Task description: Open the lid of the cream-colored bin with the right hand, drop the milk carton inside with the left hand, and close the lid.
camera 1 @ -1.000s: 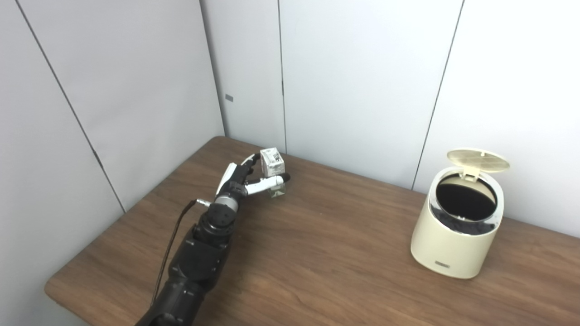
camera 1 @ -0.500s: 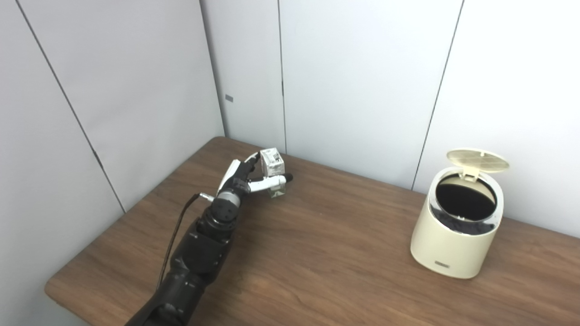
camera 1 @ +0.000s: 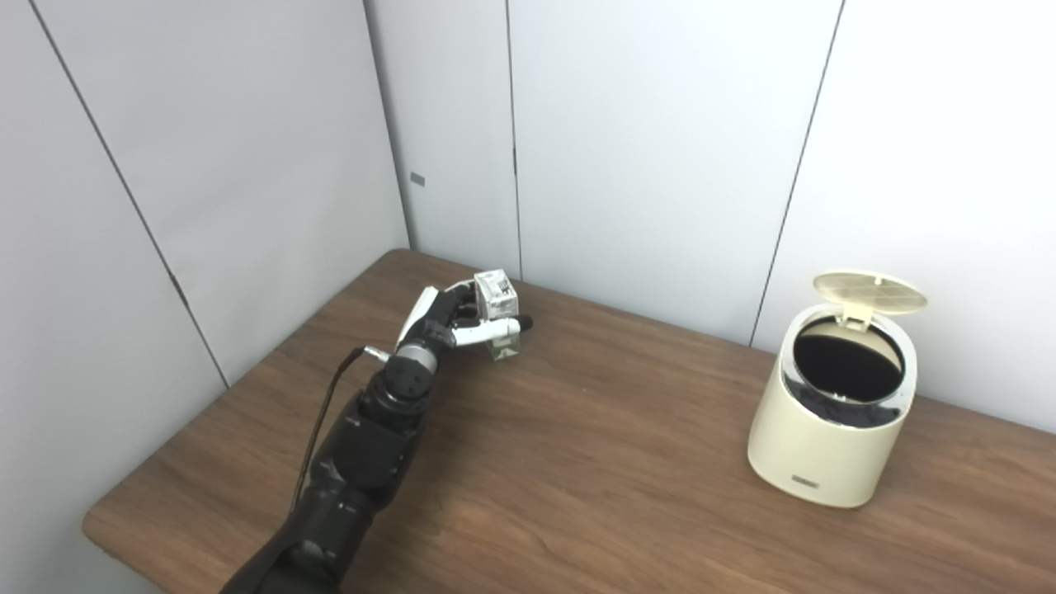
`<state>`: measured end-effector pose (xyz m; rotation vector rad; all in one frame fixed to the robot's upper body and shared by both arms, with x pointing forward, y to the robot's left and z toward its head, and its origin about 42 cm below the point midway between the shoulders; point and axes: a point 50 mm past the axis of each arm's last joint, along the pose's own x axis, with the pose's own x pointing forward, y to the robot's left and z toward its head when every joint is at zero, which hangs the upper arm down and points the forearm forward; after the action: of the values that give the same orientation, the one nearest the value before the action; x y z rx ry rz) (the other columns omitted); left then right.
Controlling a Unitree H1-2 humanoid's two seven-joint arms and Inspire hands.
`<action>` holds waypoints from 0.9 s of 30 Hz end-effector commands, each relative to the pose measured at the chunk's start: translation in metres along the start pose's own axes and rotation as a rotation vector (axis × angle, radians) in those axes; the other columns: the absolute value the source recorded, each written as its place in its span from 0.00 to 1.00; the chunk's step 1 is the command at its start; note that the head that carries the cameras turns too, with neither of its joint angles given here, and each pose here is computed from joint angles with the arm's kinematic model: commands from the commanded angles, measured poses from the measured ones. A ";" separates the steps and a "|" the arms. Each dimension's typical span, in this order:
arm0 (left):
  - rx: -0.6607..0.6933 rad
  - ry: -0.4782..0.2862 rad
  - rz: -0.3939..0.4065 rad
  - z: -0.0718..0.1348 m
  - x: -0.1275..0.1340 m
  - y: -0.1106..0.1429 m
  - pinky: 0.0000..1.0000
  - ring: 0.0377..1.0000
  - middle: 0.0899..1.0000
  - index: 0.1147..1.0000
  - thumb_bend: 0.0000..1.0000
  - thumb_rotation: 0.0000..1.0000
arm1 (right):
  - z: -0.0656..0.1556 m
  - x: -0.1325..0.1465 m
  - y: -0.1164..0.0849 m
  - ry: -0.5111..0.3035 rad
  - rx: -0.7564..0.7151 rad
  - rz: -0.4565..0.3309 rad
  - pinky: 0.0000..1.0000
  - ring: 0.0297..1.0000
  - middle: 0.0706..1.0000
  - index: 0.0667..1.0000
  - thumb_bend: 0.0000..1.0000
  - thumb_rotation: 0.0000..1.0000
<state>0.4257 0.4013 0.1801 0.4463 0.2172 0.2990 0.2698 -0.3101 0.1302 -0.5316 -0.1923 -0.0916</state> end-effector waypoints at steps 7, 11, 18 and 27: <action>-0.079 0.016 -0.018 -0.013 0.002 -0.024 0.70 0.74 0.72 0.74 0.97 0.23 | 0.012 0.001 -0.010 -0.033 -0.027 -0.003 0.46 0.74 0.79 0.76 0.43 0.80; -0.111 0.033 -0.017 -0.019 0.003 -0.030 0.63 0.69 0.71 0.69 0.90 0.21 | 0.014 -0.001 -0.011 -0.025 -0.032 -0.001 0.46 0.74 0.79 0.76 0.43 0.79; -0.198 0.075 0.068 -0.021 0.003 -0.051 0.44 0.48 0.49 0.39 0.53 0.01 | 0.009 -0.001 -0.009 -0.026 -0.053 0.016 0.47 0.74 0.79 0.77 0.48 0.81; -0.229 0.094 0.124 -0.022 0.004 -0.053 0.41 0.44 0.46 0.39 0.51 0.00 | 0.009 0.000 -0.007 -0.023 -0.057 0.027 0.47 0.74 0.80 0.78 0.48 0.82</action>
<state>0.4371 0.3781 0.1536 0.2522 0.1671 0.4928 0.2639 -0.3096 0.1329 -0.5647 -0.1790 -0.0725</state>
